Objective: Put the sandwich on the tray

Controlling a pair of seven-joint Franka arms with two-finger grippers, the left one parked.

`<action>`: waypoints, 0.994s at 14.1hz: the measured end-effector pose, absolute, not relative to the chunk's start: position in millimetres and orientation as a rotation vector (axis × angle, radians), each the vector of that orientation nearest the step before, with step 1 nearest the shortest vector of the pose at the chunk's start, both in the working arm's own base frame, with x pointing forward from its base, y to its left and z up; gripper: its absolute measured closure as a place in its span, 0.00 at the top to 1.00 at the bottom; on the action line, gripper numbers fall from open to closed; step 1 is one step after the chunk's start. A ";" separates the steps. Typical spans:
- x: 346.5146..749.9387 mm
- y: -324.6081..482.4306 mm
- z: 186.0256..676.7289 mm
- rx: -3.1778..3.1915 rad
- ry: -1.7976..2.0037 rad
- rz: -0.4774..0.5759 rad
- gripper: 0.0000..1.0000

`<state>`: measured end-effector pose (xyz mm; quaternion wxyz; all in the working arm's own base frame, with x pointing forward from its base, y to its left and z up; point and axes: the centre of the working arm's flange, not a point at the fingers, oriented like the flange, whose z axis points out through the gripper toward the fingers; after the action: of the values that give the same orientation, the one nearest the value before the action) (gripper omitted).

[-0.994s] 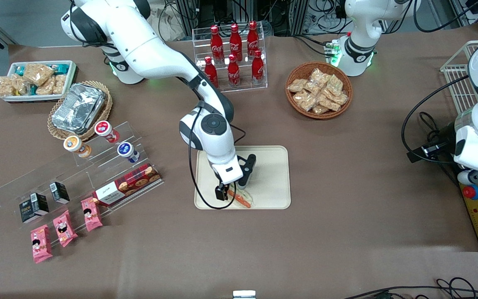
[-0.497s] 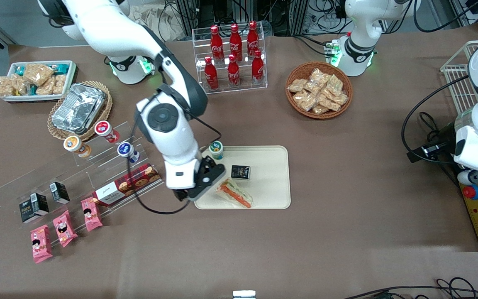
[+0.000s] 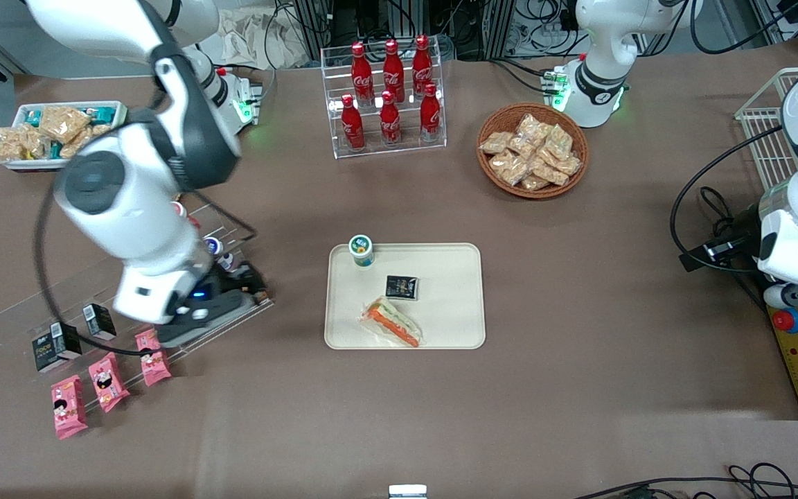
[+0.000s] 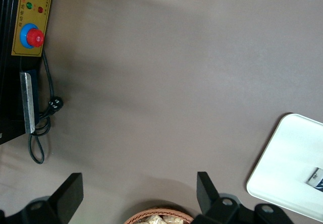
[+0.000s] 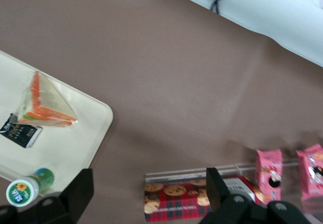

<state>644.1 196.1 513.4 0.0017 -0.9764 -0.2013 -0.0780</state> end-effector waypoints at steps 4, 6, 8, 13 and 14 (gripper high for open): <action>643.2 125.9 540.2 -3.101 -0.470 -0.198 0.99; 635.8 90.1 555.2 -3.116 -0.386 -0.149 0.99; 626.6 52.9 571.6 -3.124 -0.294 -0.116 0.99; 594.6 -33.9 601.3 -3.055 -0.051 -0.004 0.98; 587.3 -38.9 607.9 -3.058 -0.041 0.013 0.98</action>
<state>587.3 -38.9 607.9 0.0417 -0.9990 -0.0135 0.0043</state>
